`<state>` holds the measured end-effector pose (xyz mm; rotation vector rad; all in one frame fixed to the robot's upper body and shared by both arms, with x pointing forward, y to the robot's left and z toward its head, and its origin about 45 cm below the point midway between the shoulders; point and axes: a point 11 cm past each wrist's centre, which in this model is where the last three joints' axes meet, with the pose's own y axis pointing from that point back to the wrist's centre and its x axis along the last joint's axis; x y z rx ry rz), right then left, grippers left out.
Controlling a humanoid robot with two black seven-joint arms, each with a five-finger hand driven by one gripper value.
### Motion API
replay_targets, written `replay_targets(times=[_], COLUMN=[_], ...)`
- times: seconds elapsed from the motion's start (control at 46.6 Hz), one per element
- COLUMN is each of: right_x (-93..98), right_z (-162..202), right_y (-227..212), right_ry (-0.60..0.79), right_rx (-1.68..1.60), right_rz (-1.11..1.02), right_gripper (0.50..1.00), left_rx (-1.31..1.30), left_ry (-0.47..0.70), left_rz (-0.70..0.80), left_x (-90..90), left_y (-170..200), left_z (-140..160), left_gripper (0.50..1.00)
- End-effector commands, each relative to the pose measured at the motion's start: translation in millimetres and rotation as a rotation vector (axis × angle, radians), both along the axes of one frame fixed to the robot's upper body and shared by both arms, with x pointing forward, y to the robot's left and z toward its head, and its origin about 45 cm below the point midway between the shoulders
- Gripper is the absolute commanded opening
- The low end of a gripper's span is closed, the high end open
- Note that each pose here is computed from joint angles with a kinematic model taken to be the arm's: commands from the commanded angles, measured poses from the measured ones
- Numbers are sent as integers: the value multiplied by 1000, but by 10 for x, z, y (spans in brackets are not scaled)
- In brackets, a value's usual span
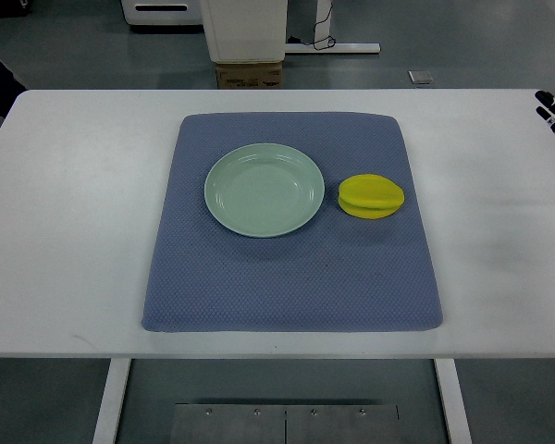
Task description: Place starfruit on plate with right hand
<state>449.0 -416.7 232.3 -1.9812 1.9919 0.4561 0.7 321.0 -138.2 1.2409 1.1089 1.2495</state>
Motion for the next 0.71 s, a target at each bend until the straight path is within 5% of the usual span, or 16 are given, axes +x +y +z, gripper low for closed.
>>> replay_targets(times=[0.0, 0.687], right_x=[-3, -4], right_z=[-10, 11], right_y=[4, -22], right_ry=[2, -1], right_rx=[0, -2], right_rz=[1, -2], right_gripper=[1000, 1000], left_rx=[1, -1], left_ry=[0, 0], left_rz=[2, 3], left_x=[0, -7], left_y=[3, 1], left_z=[0, 0], left_gripper=[1000, 1000])
